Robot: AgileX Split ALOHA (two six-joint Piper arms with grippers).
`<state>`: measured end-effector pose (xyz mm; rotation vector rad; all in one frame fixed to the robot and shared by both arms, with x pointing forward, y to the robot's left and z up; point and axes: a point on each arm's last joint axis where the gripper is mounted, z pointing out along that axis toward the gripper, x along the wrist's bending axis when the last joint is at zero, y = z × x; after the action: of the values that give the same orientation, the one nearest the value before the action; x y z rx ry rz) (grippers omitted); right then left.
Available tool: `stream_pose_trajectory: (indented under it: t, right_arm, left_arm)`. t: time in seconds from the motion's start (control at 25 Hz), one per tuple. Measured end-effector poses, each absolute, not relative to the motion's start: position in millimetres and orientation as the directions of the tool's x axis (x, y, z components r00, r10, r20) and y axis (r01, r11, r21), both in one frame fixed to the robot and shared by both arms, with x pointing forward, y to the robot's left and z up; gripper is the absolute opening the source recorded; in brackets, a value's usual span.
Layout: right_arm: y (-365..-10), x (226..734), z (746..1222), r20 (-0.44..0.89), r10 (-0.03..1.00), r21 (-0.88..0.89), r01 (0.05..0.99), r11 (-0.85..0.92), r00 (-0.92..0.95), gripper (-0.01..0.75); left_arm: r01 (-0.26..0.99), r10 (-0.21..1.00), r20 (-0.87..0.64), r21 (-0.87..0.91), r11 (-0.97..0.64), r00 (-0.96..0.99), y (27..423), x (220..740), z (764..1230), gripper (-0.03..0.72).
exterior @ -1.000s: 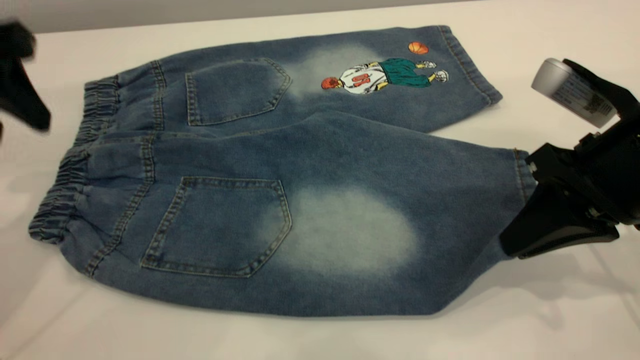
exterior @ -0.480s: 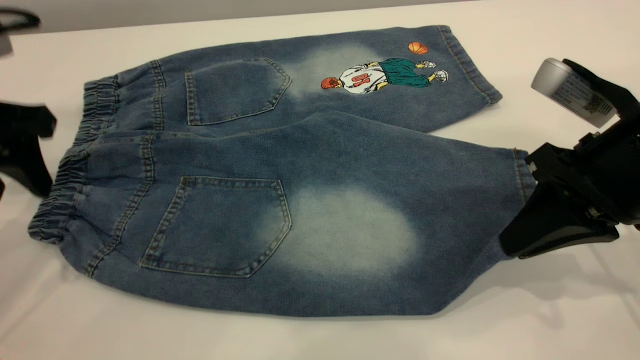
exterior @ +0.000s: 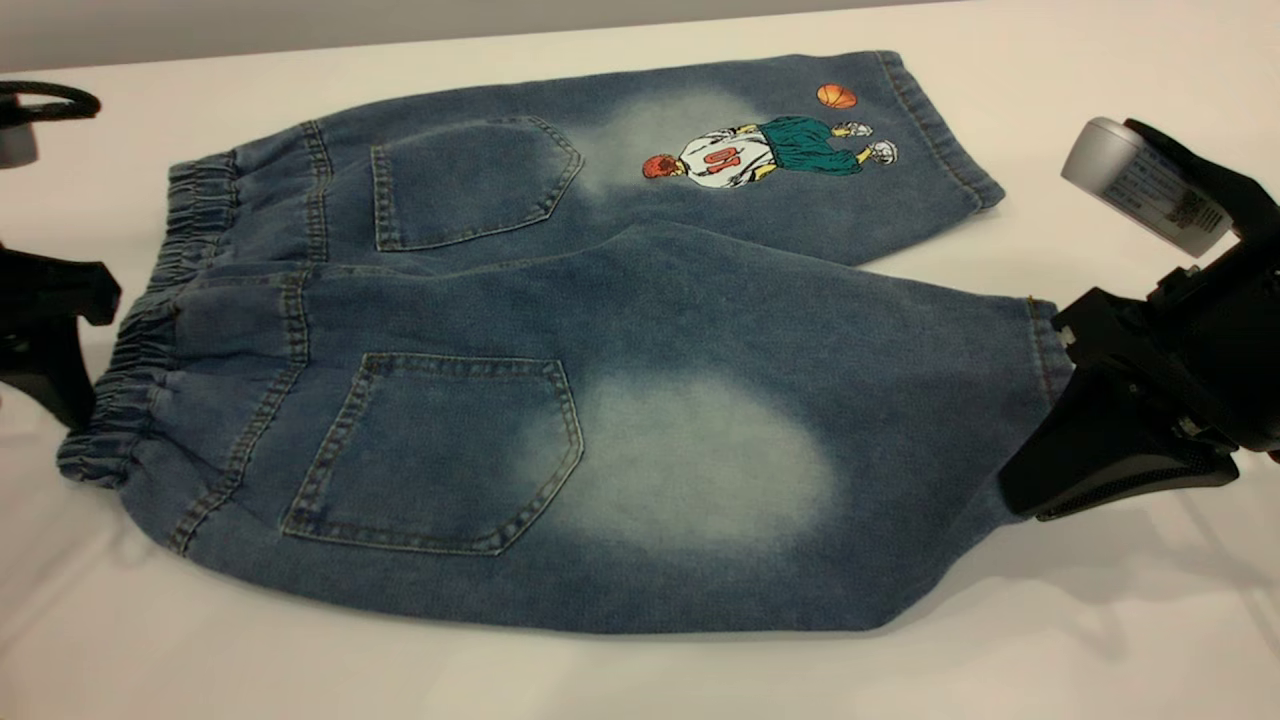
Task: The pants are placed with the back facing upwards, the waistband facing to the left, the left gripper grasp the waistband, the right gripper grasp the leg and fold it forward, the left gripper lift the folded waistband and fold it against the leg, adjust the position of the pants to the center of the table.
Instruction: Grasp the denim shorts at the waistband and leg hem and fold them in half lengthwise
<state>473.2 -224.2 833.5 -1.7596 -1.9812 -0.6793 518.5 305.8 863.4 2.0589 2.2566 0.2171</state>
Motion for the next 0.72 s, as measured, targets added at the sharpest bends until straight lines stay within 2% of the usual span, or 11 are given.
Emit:
stream_pose_trajectory:
  t: [0.72]
  right_arm:
    - [-224, 473, 833, 0.591, 0.796, 0.092, 0.991, 0.095, -0.131, 0.017]
  left_arm:
    - [0.98, 0.99, -0.008, 0.139, 0.14, -0.14, 302, 522, 826, 0.41]
